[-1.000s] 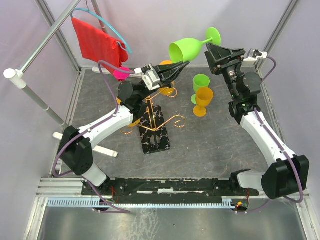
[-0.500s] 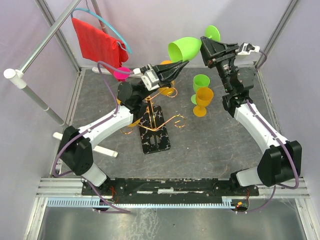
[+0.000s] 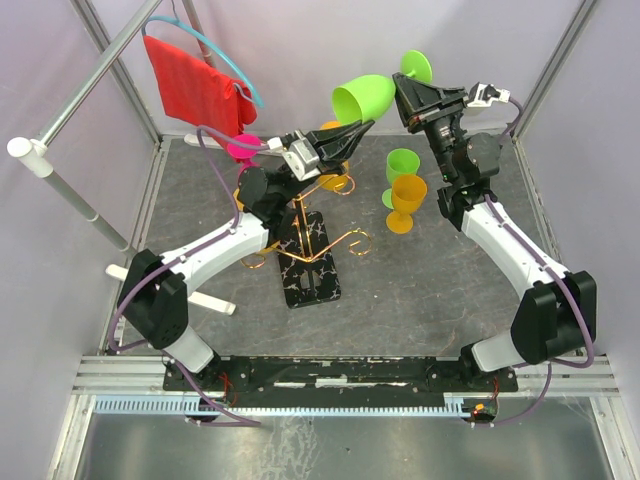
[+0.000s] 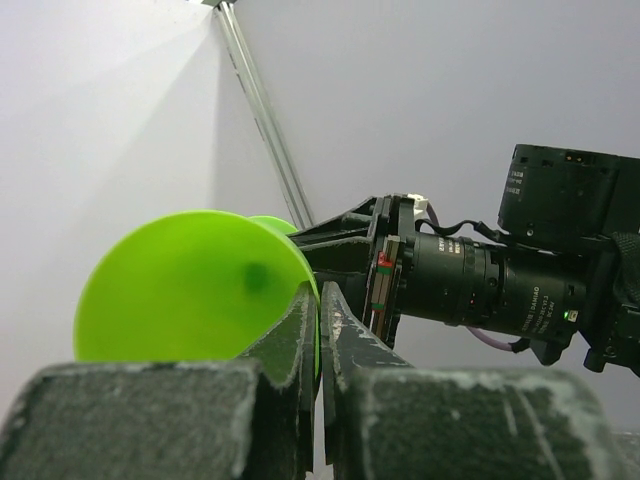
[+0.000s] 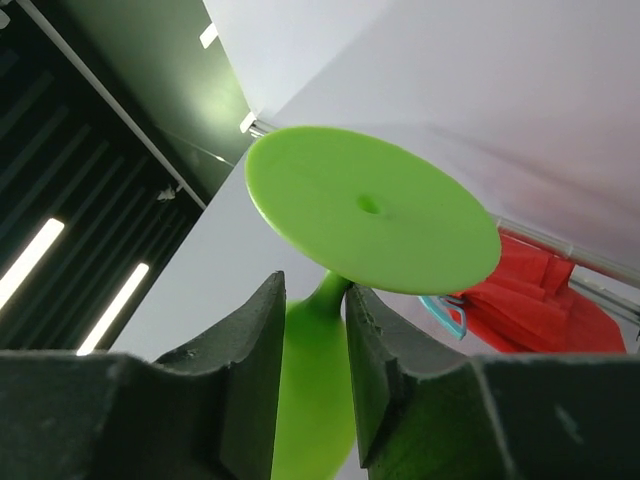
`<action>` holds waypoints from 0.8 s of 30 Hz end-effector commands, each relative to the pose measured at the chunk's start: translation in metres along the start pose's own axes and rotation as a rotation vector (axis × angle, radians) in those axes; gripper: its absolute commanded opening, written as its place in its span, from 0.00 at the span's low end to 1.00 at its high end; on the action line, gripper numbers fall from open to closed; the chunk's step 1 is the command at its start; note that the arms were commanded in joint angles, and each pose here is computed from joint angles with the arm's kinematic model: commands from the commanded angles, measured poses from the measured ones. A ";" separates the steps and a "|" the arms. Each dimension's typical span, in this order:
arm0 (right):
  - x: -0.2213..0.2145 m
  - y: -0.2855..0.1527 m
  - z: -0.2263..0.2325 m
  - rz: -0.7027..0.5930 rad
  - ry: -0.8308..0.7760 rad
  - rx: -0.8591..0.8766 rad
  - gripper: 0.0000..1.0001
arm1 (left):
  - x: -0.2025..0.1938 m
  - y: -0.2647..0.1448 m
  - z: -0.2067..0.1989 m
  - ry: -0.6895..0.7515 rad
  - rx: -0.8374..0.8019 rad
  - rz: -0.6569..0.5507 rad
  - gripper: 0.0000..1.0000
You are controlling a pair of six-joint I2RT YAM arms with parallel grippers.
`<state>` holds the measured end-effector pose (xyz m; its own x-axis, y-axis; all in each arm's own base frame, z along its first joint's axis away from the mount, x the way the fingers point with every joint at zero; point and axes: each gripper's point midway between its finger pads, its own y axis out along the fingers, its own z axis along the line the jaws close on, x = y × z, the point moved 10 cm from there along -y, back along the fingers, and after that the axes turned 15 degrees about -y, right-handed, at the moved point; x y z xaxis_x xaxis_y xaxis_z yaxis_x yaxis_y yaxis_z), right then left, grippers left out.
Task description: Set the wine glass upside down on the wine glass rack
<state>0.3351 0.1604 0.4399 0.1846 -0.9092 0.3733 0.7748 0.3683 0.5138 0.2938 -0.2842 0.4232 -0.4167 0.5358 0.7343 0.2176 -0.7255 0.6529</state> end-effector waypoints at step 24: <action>0.027 0.017 0.040 -0.080 -0.367 0.028 0.00 | 0.015 -0.020 -0.014 -0.012 -0.019 0.145 0.99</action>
<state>0.3399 0.1629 0.4607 0.0446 -0.8567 0.5138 0.7752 0.3541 0.5232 0.2839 -0.2798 0.3881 -0.3178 0.4454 0.8370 0.2750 -0.8015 0.5309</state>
